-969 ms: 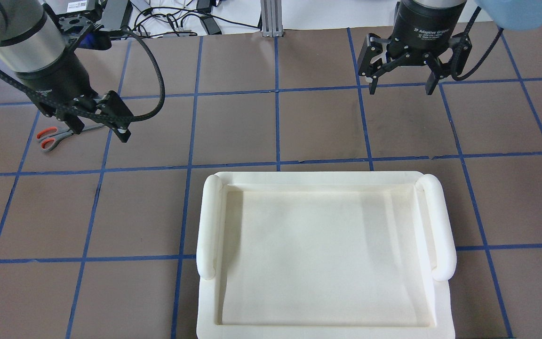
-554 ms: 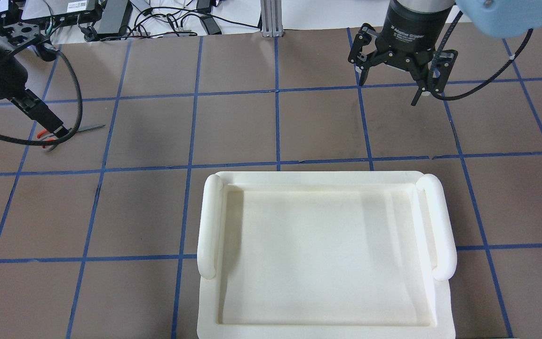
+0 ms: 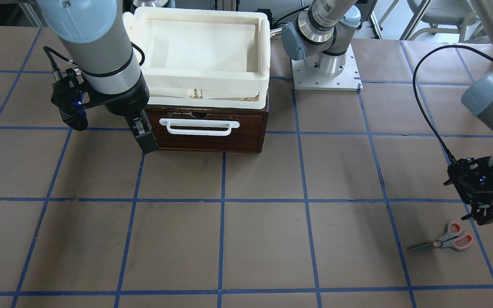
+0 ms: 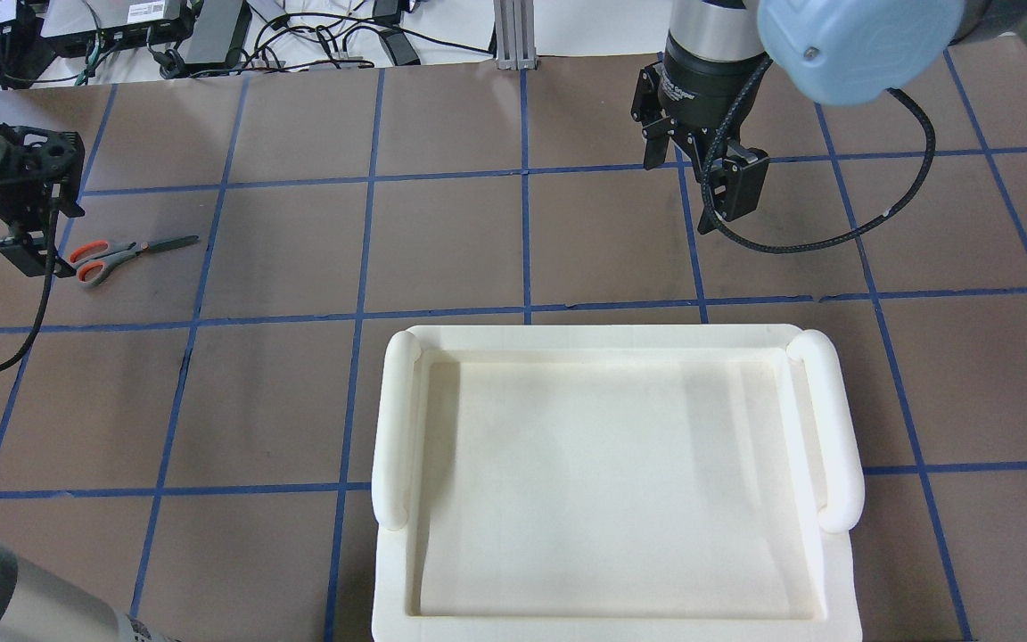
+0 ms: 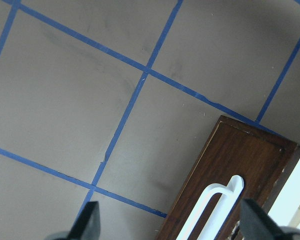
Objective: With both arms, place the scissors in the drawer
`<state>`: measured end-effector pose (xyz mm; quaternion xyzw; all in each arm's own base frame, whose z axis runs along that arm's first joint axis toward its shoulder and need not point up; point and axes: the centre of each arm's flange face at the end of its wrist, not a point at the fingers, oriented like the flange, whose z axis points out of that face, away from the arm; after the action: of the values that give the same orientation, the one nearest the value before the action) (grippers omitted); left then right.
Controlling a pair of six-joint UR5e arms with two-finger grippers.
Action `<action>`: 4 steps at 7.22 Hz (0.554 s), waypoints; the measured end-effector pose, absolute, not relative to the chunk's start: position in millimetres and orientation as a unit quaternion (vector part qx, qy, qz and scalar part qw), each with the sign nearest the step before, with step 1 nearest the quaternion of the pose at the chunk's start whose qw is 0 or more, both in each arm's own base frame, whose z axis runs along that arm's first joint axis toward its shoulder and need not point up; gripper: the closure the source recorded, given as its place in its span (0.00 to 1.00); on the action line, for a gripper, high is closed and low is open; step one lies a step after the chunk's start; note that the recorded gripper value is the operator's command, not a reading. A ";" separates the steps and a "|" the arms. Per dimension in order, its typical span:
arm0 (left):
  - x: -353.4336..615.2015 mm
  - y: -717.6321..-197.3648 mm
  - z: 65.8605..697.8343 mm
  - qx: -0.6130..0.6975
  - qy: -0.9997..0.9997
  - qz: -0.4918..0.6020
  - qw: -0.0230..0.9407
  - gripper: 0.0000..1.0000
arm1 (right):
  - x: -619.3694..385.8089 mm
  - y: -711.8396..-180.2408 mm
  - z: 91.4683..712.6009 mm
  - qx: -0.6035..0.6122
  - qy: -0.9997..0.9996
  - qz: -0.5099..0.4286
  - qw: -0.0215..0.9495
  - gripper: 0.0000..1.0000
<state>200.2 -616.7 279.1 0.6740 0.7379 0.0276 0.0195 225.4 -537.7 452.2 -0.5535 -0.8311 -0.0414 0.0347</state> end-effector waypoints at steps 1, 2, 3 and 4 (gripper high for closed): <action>212.2 -631.5 251.6 0.706 0.707 0.028 0.012 0.00 | 240.8 -540.7 435.1 -0.580 -0.812 -0.050 0.045 0.00; 221.9 -645.6 229.3 0.722 0.691 0.028 0.010 0.00 | 258.3 -543.0 415.4 -0.598 -0.797 -0.059 0.058 0.00; 228.6 -656.3 213.7 0.729 0.684 0.024 0.015 0.00 | 272.9 -544.1 399.1 -0.607 -0.789 -0.065 0.068 0.00; 233.4 -663.9 205.2 0.731 0.682 0.013 0.024 0.08 | 284.6 -543.8 387.2 -0.613 -0.784 -0.069 0.075 0.00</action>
<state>233.4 -663.9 205.2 0.7313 0.6815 0.0130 0.0241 284.6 -543.8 387.2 -0.6126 -0.7838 -0.0690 0.0755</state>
